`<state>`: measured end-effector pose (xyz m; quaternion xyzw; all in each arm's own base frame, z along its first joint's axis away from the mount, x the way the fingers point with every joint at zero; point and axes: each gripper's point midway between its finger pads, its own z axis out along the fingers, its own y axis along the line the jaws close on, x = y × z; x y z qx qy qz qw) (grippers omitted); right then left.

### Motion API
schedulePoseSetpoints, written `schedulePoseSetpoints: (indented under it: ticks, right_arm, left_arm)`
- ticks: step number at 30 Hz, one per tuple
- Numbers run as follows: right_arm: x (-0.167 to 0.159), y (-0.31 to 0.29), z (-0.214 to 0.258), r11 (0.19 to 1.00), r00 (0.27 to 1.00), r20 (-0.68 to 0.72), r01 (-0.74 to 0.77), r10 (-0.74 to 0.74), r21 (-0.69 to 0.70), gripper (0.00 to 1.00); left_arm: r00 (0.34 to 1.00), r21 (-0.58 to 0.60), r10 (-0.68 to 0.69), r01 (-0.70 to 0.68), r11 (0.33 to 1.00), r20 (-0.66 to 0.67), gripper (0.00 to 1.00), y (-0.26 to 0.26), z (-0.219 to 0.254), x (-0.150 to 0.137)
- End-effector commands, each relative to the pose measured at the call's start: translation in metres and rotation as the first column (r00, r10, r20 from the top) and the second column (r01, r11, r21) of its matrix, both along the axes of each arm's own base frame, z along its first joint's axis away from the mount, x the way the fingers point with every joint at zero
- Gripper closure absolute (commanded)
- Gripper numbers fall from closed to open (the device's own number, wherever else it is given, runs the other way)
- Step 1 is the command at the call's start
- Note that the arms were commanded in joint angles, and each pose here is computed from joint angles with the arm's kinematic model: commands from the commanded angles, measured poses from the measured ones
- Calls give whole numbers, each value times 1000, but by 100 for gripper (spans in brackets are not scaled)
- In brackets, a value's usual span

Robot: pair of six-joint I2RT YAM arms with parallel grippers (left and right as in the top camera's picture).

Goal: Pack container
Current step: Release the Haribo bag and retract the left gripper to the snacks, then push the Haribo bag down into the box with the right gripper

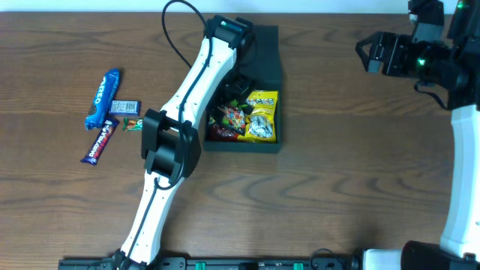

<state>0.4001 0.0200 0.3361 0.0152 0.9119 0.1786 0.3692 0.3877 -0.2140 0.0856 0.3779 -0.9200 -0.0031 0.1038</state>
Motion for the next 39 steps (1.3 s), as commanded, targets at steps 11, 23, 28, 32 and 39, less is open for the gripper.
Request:
schedulePoseSetpoints:
  ticks: [11, 23, 28, 32, 39]
  right_arm:
    - [-7, 41, -18, 987, 987, -35, -159, 159, 7, 98]
    - [-3, 194, -112, 843, 834, -125, -534, 537, 62, 98]
    - [4, 239, -164, 807, 786, -185, -583, 590, 96, 99]
    - [-5, 267, -208, 768, 726, -256, -625, 639, 143, 99]
    - [-21, 286, -264, 743, 658, -364, -646, 659, 178, 99]
  left_arm:
    - [854, 112, -109, 59, 992, 510, 5, 53, 147, 53]
    - [809, 46, 41, -84, 995, 586, 5, 187, 179, 84]
    - [814, 57, 5, -48, 997, 581, 5, 207, 178, 84]
    - [812, 80, -25, -27, 996, 583, 5, 213, 178, 85]
    - [808, 118, -50, -25, 993, 587, 5, 219, 179, 86]
